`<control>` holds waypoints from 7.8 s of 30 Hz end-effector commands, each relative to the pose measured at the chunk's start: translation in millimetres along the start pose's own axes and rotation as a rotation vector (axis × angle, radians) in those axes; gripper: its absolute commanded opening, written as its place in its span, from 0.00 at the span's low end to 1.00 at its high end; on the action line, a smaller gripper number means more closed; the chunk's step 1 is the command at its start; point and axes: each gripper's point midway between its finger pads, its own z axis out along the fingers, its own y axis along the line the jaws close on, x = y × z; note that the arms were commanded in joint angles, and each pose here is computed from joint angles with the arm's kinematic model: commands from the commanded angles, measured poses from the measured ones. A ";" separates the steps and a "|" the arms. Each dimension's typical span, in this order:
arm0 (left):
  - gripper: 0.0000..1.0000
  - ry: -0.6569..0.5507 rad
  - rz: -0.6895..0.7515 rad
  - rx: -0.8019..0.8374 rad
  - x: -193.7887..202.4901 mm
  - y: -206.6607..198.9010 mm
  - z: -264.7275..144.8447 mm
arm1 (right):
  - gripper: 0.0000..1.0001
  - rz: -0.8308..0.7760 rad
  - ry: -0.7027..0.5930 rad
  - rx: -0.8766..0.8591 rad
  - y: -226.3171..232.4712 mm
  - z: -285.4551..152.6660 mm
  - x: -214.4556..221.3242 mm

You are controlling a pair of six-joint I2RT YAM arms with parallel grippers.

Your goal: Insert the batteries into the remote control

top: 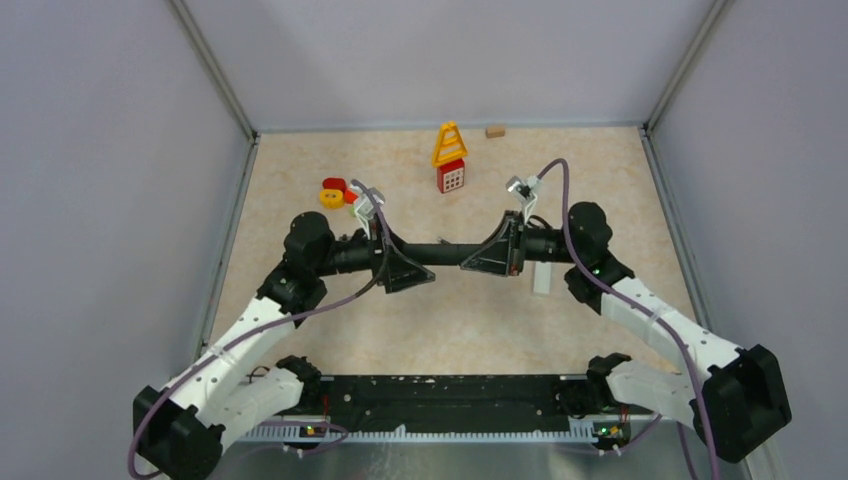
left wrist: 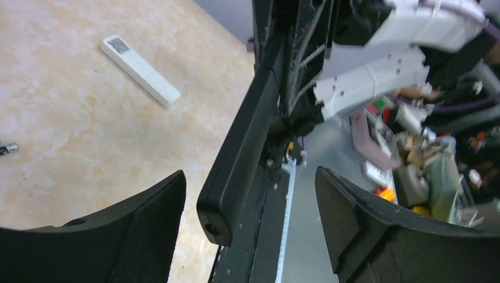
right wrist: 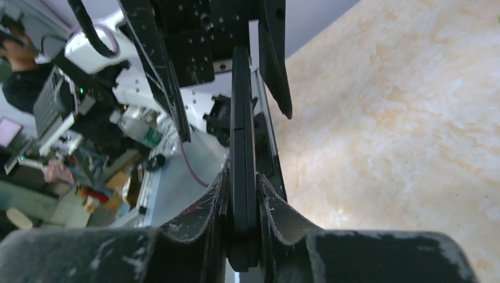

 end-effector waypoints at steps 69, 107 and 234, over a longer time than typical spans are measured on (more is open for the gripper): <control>0.00 -0.491 -0.395 -0.242 -57.7 73.0 0.3 | 0.46 0.524 -0.312 0.113 -114.6 36.7 51.0; 0.00 -0.319 -0.388 -0.904 20.4 196.1 -49.4 | 0.43 0.187 -0.081 0.893 -213.2 -14.4 56.4; 0.00 -0.290 -0.148 -0.264 -38.4 73.9 -26.4 | 0.00 -0.303 -0.107 0.528 -84.2 36.0 -69.3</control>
